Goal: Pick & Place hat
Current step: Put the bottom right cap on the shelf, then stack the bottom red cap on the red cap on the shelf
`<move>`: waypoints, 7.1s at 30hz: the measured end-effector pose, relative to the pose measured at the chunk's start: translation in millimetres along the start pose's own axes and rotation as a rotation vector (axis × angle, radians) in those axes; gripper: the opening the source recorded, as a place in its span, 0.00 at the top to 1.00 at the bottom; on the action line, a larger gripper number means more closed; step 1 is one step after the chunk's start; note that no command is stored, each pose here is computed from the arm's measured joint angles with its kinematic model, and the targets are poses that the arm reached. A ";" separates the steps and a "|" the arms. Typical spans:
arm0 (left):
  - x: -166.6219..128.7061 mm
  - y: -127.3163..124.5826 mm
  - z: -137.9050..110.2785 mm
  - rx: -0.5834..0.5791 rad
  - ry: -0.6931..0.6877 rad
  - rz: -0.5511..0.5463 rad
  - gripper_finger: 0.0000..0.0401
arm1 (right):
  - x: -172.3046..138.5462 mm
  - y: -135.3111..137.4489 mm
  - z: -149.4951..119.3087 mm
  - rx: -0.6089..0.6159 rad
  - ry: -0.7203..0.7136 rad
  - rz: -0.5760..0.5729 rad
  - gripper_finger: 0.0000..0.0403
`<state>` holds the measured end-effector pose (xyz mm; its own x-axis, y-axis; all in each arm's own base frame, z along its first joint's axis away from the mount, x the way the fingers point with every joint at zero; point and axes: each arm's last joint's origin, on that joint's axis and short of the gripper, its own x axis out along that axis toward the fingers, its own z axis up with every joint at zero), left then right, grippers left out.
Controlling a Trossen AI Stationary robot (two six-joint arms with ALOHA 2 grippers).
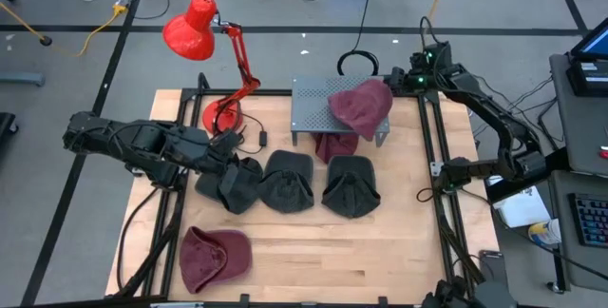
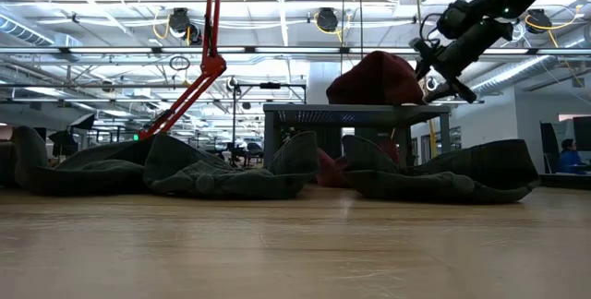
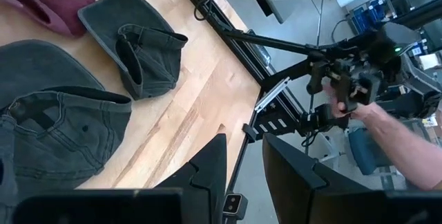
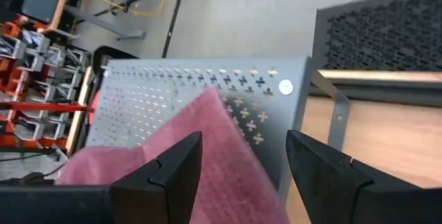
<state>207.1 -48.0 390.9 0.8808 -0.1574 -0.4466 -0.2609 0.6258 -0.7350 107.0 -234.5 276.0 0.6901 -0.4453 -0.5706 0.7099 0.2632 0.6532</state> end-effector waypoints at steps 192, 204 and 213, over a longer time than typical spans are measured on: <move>74.0 48.0 -135.4 0.351 0.949 0.513 0.38 | -76.4 198.5 -197.2 -0.657 0.012 1.121 0.65; 87.2 85.7 -171.3 0.340 0.980 0.478 0.45 | -76.9 198.9 -196.8 -0.671 -0.004 1.127 0.65; 93.1 113.3 -186.5 0.294 0.981 0.469 0.44 | -79.0 200.6 -195.0 -0.667 -0.034 1.150 0.65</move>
<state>185.8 -134.2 170.9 -0.0058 -0.3106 -0.9505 -0.2669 0.9165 -0.2978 222.4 20.4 355.1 0.9428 0.2939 0.1574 -0.3324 0.8637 0.3787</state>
